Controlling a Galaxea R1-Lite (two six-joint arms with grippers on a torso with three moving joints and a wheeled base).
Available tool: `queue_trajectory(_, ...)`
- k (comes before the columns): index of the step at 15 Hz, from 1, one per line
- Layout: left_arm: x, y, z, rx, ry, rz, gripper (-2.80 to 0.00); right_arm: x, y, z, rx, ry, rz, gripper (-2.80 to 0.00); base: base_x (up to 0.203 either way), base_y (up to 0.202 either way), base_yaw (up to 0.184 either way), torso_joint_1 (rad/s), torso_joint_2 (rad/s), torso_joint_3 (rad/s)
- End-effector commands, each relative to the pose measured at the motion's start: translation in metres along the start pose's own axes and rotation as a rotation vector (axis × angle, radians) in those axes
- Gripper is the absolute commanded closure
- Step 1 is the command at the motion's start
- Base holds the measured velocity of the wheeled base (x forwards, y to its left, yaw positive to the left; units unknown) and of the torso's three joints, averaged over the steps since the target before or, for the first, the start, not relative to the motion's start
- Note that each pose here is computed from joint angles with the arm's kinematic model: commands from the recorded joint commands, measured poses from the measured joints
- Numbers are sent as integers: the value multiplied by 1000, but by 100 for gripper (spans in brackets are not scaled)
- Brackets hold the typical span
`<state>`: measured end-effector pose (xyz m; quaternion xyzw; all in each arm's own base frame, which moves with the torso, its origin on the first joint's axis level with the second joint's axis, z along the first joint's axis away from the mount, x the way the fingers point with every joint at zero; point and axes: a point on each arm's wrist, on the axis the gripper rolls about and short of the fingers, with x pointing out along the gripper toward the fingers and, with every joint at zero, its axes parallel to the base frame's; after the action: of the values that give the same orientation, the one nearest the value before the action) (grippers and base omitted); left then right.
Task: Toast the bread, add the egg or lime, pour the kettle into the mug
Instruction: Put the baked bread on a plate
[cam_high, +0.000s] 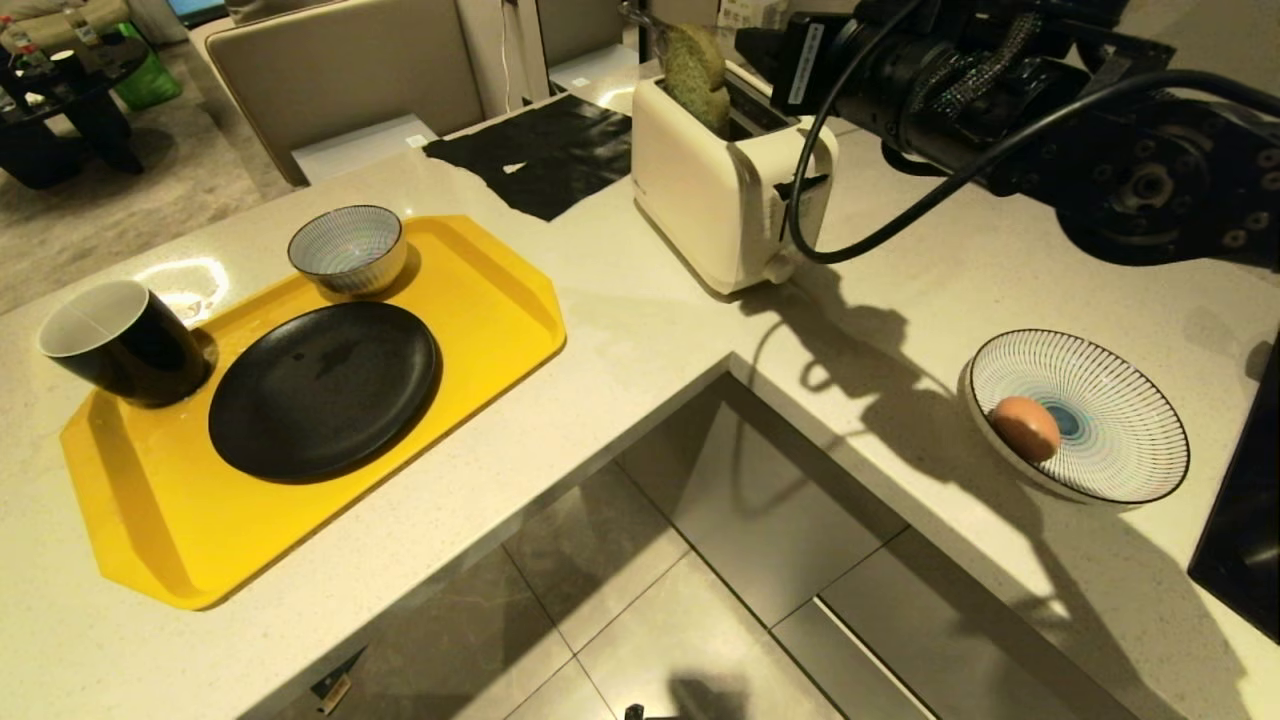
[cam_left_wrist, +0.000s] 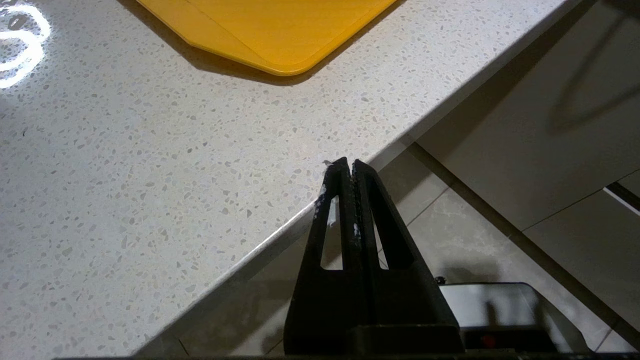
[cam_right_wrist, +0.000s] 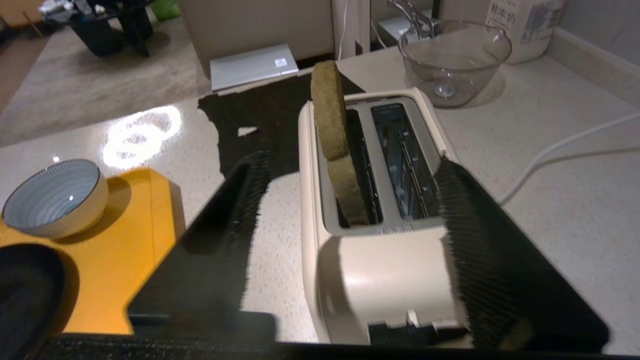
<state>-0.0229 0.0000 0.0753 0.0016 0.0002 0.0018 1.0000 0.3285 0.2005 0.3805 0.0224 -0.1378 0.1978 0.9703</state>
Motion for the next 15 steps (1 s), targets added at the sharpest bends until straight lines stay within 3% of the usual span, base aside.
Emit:
queue_trajectory(1,0,0,0,0,1,1,0,-26,-5,28,4,-15,-1,0,0,0,0,0,0,0)
queue_trajectory(3,0,0,0,0,1,1,0,-51,-9,30,8,55,3,0,0,0,0,0,0,0)
queue_trajectory(7,0,0,0,0,1,1,0,-83,-13,7,1,241,11,0,0,0,0,0,0,0)
queue_trajectory(15,0,0,0,0,1,0,0,-91,11,18,12,262,102,0,0,0,0,0,0,0)
